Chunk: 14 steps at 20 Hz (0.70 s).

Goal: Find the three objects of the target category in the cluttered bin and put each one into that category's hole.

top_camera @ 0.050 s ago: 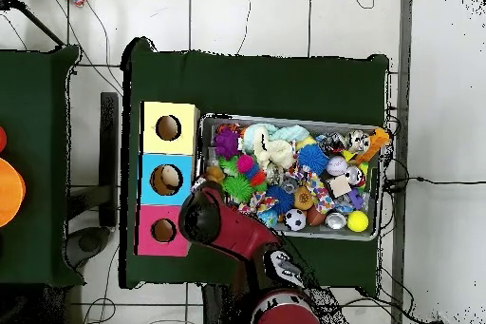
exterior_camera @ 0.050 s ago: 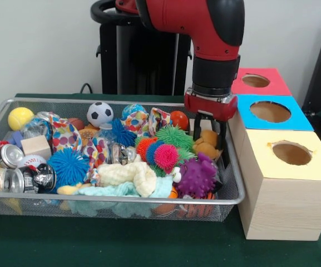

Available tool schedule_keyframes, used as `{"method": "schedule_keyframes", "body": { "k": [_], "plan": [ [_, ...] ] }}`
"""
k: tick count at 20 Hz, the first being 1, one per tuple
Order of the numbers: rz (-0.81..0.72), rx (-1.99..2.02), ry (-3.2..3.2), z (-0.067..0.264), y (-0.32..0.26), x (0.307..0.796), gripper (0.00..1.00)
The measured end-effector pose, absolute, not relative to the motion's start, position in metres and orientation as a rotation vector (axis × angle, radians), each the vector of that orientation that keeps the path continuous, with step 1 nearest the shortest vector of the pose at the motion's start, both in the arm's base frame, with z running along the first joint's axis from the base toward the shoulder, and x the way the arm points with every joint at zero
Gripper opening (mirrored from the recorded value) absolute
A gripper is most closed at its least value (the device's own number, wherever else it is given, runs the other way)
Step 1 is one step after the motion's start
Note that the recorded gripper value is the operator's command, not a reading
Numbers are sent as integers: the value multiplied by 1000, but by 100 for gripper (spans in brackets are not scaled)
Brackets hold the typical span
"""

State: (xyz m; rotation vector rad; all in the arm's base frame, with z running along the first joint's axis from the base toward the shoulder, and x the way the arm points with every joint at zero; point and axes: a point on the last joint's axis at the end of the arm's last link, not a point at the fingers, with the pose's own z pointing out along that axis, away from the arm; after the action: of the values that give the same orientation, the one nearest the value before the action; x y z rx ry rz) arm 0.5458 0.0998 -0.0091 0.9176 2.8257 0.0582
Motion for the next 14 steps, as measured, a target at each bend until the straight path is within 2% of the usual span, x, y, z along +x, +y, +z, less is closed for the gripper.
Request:
{"method": "schedule_keyframes", "body": {
  "k": [14],
  "plan": [
    [25,805,2811,-18,98,562,100]
  ]
}}
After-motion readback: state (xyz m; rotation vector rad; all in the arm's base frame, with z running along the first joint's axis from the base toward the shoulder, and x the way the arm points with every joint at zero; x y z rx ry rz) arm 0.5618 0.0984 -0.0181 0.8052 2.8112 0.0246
